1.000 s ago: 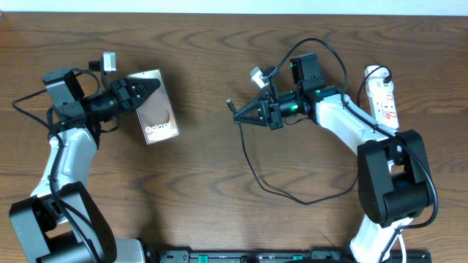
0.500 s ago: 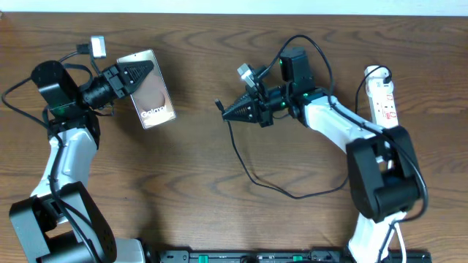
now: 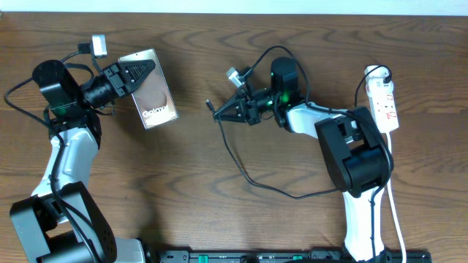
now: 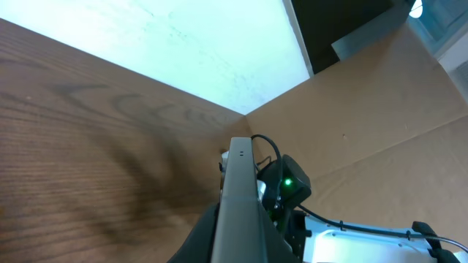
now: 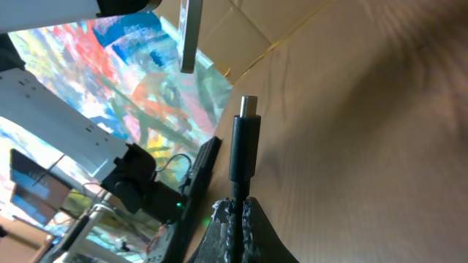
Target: Plug charger to phone and switch on socket
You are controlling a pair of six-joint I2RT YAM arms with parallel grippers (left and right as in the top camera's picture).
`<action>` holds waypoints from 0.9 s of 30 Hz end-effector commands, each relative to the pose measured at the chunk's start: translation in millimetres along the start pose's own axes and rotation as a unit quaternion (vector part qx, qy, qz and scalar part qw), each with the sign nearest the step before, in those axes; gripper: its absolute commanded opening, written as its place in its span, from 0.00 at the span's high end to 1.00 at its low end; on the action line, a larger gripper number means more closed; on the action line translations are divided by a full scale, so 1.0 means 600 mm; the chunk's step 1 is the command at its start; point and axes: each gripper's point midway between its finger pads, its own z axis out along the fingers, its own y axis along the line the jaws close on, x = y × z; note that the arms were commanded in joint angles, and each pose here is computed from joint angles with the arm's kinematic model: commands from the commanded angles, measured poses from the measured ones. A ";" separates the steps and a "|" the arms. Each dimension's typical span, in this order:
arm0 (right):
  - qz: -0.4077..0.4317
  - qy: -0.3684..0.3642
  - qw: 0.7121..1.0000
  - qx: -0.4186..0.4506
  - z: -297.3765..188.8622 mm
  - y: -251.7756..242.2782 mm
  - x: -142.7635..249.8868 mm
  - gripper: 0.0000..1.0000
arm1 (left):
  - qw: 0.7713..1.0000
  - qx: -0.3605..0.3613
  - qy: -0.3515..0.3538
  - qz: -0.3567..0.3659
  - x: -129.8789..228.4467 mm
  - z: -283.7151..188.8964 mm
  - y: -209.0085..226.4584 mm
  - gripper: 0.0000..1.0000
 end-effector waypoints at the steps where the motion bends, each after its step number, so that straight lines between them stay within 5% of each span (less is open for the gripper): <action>1: 0.033 0.011 0.999 -0.012 0.021 0.011 0.002 0.99 | 1.000 0.012 0.004 0.015 -0.009 0.001 -0.018 0.92; 5: 0.069 -0.004 0.998 0.012 0.025 -0.003 -0.006 0.96 | 1.000 0.012 0.004 0.015 -0.009 0.001 -0.018 0.93; 7: 0.098 -0.018 0.995 0.028 0.023 -0.013 -0.013 0.82 | 1.000 0.012 0.004 0.015 -0.009 0.001 -0.018 0.93; 10: 0.132 -0.032 0.990 0.043 0.015 -0.024 -0.019 0.75 | 1.000 0.012 0.004 0.015 -0.009 0.001 -0.018 0.92; 20: 0.291 -0.078 0.931 0.207 -0.039 -0.139 0.041 0.87 | 1.000 0.013 0.006 0.015 -0.008 0.001 -0.019 0.93; 27: 0.297 -0.072 0.924 0.230 -0.044 -0.150 0.057 0.88 | 1.000 0.013 0.006 0.015 -0.008 0.001 -0.019 0.92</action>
